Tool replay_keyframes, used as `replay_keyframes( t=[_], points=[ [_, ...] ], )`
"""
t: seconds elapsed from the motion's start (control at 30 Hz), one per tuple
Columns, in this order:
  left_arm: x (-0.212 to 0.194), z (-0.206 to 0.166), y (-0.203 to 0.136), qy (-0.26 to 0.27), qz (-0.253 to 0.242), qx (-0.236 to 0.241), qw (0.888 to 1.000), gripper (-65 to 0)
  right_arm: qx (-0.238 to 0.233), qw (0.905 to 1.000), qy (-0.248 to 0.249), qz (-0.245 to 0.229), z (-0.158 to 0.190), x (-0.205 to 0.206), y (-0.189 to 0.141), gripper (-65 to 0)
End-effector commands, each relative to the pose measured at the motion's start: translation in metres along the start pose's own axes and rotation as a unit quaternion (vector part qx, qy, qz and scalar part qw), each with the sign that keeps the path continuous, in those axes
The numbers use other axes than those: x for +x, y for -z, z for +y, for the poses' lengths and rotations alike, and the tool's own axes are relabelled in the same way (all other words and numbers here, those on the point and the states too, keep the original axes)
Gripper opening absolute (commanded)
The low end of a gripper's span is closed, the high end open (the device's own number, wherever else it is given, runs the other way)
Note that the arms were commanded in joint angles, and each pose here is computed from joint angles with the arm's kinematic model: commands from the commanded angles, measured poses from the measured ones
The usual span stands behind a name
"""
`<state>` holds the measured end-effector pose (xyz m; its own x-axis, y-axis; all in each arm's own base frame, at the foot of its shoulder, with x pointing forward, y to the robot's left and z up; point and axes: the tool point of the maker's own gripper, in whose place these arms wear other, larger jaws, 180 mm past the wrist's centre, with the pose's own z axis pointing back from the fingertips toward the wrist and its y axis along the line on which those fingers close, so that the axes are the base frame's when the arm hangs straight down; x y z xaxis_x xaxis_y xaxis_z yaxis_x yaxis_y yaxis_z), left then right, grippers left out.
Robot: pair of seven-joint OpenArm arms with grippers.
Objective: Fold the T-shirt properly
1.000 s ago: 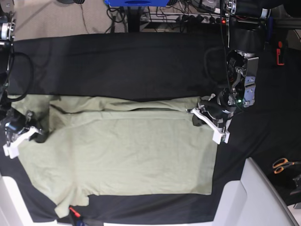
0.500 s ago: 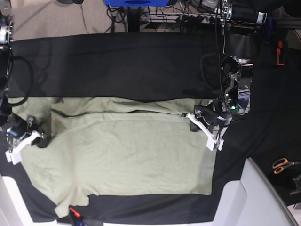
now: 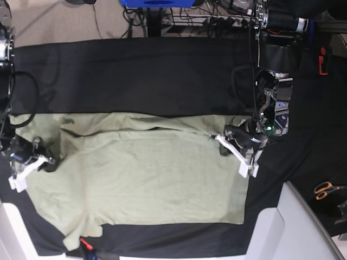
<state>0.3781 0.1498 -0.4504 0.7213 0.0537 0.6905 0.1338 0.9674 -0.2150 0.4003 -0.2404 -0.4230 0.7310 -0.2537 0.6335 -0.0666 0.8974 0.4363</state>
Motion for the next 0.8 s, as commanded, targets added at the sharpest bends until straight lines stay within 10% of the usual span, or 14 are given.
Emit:
replay_keyframes(
  t=[0.0, 0.17, 0.37, 0.43, 0.77],
  points=[
    [0.026, 0.001, -0.002, 0.004, -0.036, 0.0, 0.999, -65.0, 0.006, 0.9993, -0.009, -0.037, 0.003, 0.031, -0.006, -64.5],
    [0.029, 0.005, 0.001, 0.0, -0.041, 0.002, 0.999, -65.0, 0.005, 0.9974, -0.008, -0.071, 0.002, 0.042, -0.007, -43.1],
    [0.043, 0.014, 0.003, -0.01, -0.048, 0.009, 0.999, -8.6, 0.001, 0.9949, -0.004, -0.101, -0.003, 0.053, -0.013, -5.1],
    [0.05, 0.019, 0.001, -0.008, -0.054, 0.012, 0.998, 0.0, -0.007, 0.9927, 0.015, -0.12, -0.013, 0.057, -0.021, -4.1],
    [0.065, 0.055, -0.062, -0.019, -0.137, 0.059, 0.989, -3.1, -0.116, 0.9575, 0.172, -0.201, -0.088, 0.007, -0.115, -8.4]
  ],
)
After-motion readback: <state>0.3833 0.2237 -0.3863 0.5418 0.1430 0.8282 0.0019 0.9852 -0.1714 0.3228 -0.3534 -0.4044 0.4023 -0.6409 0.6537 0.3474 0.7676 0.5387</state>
